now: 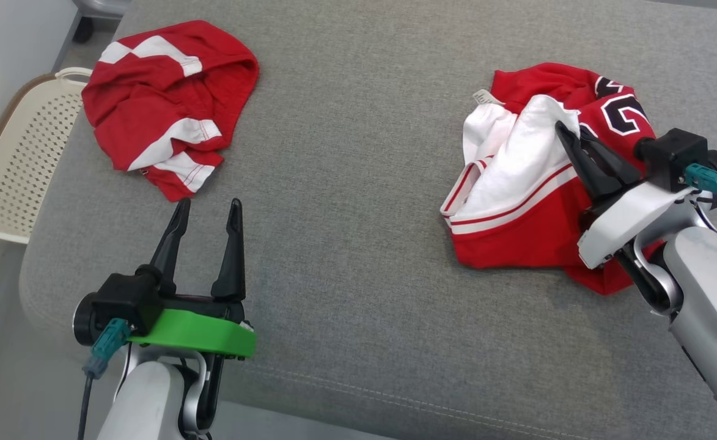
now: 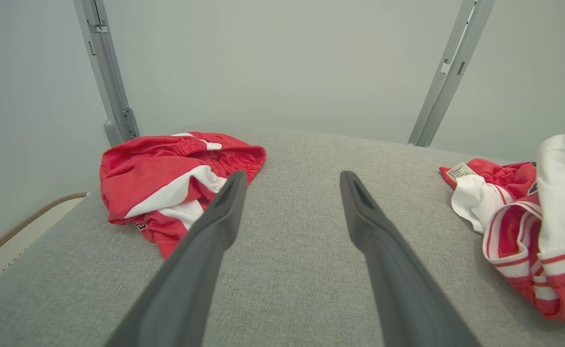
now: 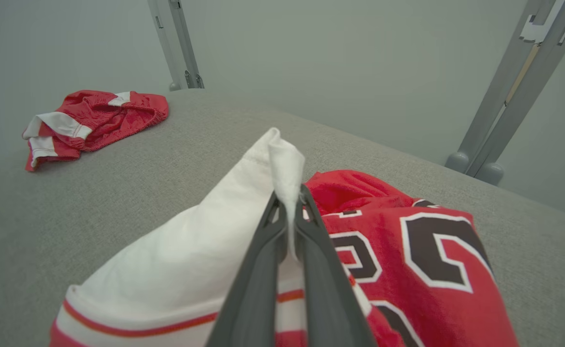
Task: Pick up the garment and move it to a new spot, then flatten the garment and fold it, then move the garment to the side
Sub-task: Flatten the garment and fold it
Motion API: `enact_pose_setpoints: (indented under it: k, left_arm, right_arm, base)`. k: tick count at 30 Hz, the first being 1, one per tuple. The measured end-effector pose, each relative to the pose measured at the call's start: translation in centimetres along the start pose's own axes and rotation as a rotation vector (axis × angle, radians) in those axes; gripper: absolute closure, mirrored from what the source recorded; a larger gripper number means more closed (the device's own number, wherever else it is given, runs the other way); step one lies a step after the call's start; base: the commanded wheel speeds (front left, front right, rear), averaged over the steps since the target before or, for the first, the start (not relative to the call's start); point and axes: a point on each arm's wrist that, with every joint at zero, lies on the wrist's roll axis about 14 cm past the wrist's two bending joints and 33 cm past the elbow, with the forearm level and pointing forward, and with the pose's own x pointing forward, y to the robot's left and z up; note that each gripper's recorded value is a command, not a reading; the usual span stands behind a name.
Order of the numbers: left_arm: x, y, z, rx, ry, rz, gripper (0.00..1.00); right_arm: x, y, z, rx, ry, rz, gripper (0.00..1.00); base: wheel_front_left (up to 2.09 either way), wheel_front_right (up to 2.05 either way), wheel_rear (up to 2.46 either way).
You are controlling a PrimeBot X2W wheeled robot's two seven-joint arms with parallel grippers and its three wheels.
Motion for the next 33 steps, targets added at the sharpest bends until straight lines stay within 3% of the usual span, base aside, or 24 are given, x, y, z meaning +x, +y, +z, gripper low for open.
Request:
enact_pose_setpoints:
  k: [5, 10, 18, 25, 29, 30, 31, 32, 33]
  left_arm:
    - [0.8, -0.9, -0.2, 0.002, -0.003, -0.035, 0.0]
    - [1.5, -2.1, -0.3, 0.008, -0.005, -0.072, 0.0]
    - [2.8, -4.2, -0.9, 0.008, 0.0, -0.145, 0.0]
    - [3.8, -6.3, -1.5, 0.013, 0.015, -0.213, 0.0]
    - [4.2, -7.0, -1.9, 0.015, 0.023, -0.234, 0.0]
    - [4.3, -7.0, -2.0, 0.015, 0.025, -0.236, 0.0]
    - [4.3, -7.1, -2.0, 0.014, 0.026, -0.238, 0.0]
    - [4.3, -7.2, -2.0, 0.014, 0.026, -0.24, 0.0]
    - [4.3, -7.2, -2.0, 0.014, 0.026, -0.239, 0.0]
  right_arm:
    - [-2.7, 0.0, 1.9, 0.012, -0.107, -0.04, 1.0]
    - [-6.8, -1.6, 1.7, 0.033, -0.14, -0.148, 1.0]
    - [-15.4, -5.5, -0.9, 0.123, -0.124, -0.465, 1.0]
    - [-20.8, -9.2, -3.0, 0.145, -0.084, -0.688, 1.0]
    - [-22.6, -10.5, -4.5, 0.155, -0.043, -0.761, 1.0]
    - [-22.8, -10.6, -4.8, 0.156, -0.034, -0.77, 0.96]
    - [-23.1, -10.7, -5.1, 0.166, -0.031, -0.784, 0.59]
    - [-23.3, -10.7, -5.6, 0.176, -0.017, -0.792, 0.0]
    - [-23.5, -10.7, -6.0, 0.186, -0.008, -0.801, 0.0]
  base:
    - [0.0, 0.0, 0.0]
    - [0.0, 0.0, 0.0]
    - [0.0, 0.0, 0.0]
    - [0.0, 0.0, 0.0]
    - [0.0, 0.0, 0.0]
    - [0.0, 0.0, 0.0]
    - [0.0, 0.0, 0.0]
    - [0.0, 0.0, 0.0]
    - [0.0, 0.0, 0.0]
